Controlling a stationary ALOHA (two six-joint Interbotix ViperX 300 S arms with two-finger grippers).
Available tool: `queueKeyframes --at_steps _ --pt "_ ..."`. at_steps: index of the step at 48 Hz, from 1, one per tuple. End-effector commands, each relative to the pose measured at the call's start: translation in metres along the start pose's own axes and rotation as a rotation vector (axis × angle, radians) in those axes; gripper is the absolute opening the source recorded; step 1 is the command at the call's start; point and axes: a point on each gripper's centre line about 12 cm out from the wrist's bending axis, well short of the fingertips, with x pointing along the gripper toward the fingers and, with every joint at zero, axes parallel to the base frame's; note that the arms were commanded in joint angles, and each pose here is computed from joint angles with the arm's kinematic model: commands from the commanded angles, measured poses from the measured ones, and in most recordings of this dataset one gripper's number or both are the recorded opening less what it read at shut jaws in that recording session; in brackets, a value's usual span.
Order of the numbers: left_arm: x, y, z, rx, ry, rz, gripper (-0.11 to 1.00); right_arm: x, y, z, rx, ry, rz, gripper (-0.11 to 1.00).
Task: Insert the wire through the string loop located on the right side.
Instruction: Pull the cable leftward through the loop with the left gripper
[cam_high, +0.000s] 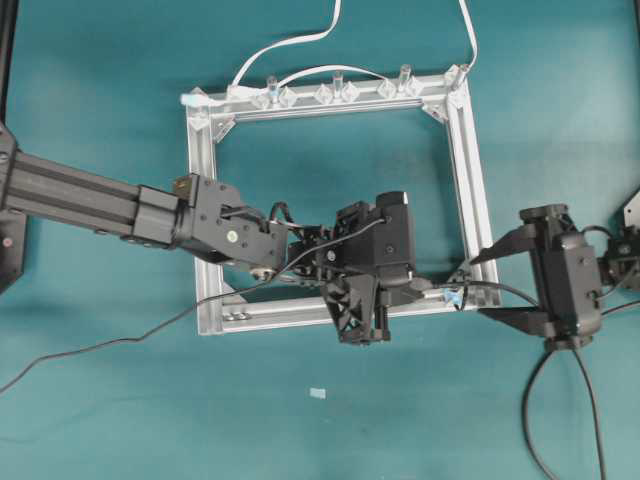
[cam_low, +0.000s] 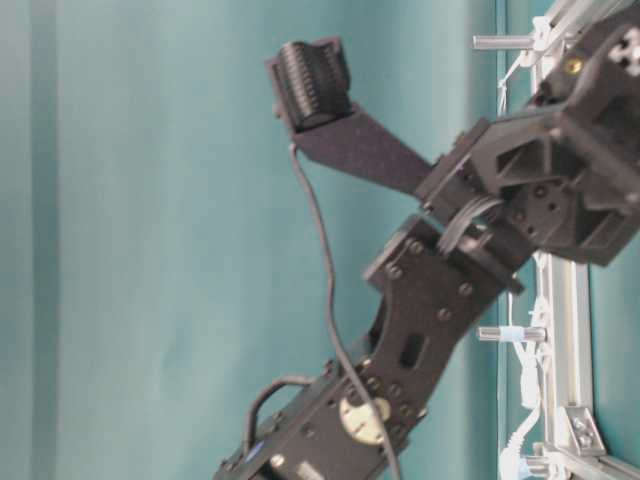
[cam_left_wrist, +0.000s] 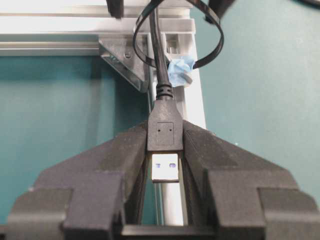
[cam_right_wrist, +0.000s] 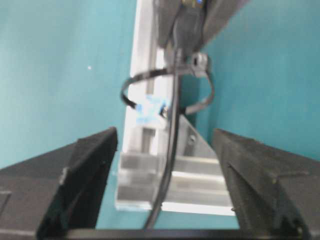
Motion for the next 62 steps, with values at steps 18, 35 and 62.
queueKeyframes --at_steps 18,35,62 --pt "-0.069 -0.006 0.001 0.008 0.007 -0.012 0.18 -0.004 -0.001 0.001 0.001 -0.015 0.003 0.86" --pt "-0.125 -0.013 -0.039 0.018 0.09 -0.028 0.18 -0.005 -0.001 0.001 0.001 -0.016 0.003 0.86" --pt "-0.171 -0.006 -0.073 0.004 0.159 -0.022 0.18 -0.005 -0.001 0.0 0.001 -0.014 0.003 0.86"
